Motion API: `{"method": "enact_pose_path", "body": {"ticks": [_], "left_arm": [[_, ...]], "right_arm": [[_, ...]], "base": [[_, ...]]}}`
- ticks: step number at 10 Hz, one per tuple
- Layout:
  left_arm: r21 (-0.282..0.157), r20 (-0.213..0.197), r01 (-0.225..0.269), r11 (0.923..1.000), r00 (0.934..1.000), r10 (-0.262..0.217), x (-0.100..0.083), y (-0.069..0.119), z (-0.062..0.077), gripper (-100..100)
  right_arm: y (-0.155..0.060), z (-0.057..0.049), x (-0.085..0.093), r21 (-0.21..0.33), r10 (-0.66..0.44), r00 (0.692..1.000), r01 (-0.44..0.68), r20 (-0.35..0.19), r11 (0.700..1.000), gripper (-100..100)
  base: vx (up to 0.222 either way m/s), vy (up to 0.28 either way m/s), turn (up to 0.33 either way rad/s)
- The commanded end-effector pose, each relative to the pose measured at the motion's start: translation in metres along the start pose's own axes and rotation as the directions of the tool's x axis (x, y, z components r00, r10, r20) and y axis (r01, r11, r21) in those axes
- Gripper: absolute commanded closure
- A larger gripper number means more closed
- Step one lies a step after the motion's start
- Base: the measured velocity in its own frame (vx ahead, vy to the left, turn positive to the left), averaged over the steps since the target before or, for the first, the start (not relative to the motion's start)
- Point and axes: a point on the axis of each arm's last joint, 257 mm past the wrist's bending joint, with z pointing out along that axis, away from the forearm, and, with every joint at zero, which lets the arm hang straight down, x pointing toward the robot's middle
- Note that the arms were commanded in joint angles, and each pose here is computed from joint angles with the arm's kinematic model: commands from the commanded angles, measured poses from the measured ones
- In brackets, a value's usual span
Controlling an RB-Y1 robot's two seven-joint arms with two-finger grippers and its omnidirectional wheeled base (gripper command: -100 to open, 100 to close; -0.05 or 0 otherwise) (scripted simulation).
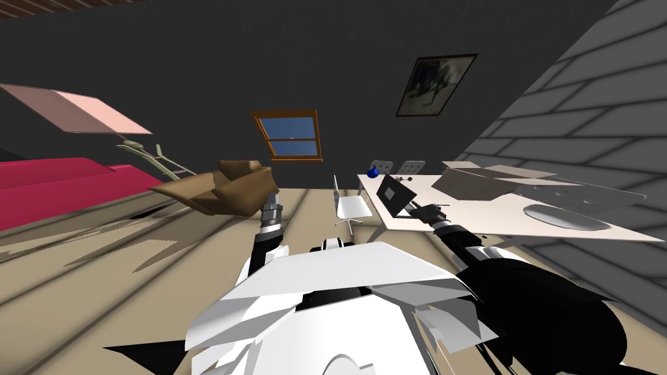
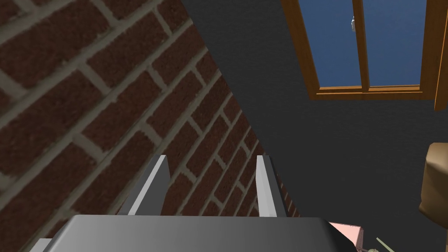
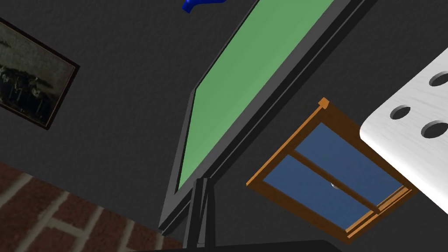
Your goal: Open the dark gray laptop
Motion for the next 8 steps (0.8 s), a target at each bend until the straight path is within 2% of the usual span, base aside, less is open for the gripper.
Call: {"method": "enact_pose_path", "body": {"ticks": [1,4,7,8], "left_arm": [[0.0,0.0,0.0,1.0,1.0,0.0,0.0,0.0,0.0,0],[0.0,0.0,0.0,1.0,1.0,0.0,0.0,0.0,0.0,0],[0.0,0.0,0.0,1.0,1.0,0.0,0.0,0.0,0.0,0],[0.0,0.0,0.0,1.0,1.0,0.0,0.0,0.0,0.0,0]], "right_arm": [[-0.003,0.004,0.0045,0.005,0.118,0.993,-0.118,-0.001,0.993,100],[-0.0073,0.0081,0.009,0.012,0.231,0.973,-0.231,-0.002,0.973,100],[-0.0117,0.0121,0.0136,0.02,0.341,0.94,-0.341,-0.002,0.94,100],[-0.0111,0.0115,0.0125,0.017,0.315,0.949,-0.315,-0.002,0.949,100]], "base": [[-0.045,-0.074,0.047],[-0.05,-0.068,0.026],[-0.04,-0.056,0.028],[-0.018,-0.027,0.007]]}}
